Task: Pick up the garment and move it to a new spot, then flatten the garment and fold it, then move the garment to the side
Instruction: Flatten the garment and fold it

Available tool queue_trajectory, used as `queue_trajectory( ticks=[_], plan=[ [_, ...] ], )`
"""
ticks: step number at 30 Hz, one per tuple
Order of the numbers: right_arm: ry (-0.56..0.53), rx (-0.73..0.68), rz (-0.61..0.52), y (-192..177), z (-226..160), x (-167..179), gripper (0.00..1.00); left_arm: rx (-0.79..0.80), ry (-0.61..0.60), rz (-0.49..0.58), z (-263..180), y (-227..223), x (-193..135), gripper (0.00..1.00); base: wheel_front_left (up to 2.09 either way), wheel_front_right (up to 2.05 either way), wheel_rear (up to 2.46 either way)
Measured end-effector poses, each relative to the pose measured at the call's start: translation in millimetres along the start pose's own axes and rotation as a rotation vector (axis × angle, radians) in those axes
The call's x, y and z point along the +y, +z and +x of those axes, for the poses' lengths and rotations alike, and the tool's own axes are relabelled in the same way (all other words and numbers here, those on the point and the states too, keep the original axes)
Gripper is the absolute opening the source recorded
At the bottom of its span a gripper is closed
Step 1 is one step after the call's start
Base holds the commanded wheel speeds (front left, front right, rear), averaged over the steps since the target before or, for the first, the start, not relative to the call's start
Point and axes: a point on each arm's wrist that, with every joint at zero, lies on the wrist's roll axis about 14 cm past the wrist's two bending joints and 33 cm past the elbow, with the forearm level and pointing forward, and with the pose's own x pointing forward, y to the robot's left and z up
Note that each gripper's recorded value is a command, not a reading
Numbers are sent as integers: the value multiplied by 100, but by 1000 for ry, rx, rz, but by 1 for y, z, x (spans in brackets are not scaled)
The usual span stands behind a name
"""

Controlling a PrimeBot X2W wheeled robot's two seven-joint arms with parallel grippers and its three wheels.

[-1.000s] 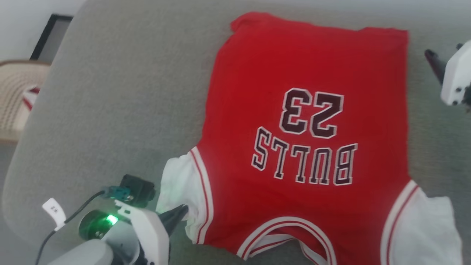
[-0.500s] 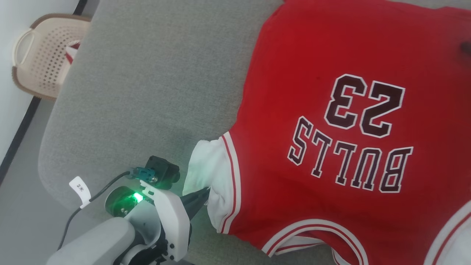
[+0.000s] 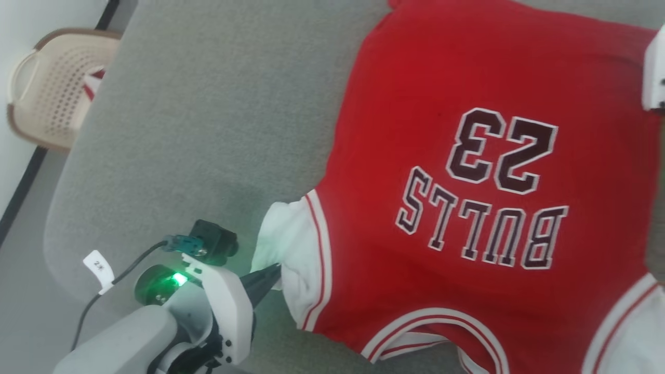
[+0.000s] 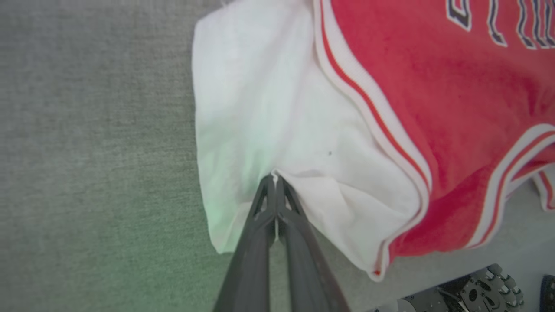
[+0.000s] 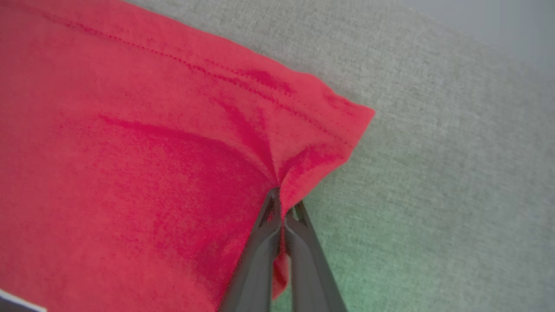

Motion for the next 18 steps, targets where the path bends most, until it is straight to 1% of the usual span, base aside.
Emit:
queue_trajectory(
  ticks=[5,6,9,10,11,14,18],
  plan=[
    [23,-53,-17,1,-17,10,0,-21,-7,17,-1,8,-1,0,0,0,0],
    [24,-74,-50,-2,-26,12,0,-19,-10,29,-1,8,-2,0,0,0,0],
    [32,-92,-69,-8,-35,13,0,-22,-21,40,-1,11,-4,0,0,0,0],
    [50,-113,-87,-15,-46,15,0,-28,-35,50,0,14,-9,0,0,0,0],
    [50,-113,-87,-15,-46,15,0,-28,-35,50,0,14,-9,0,0,0,0],
    [75,-137,-107,-31,-62,12,0,-31,-49,63,0,18,-14,0,0,0,0],
    [114,-146,-99,-68,-82,6,0,-37,-76,83,1,24,-24,0,0,0,0]
  ],
)
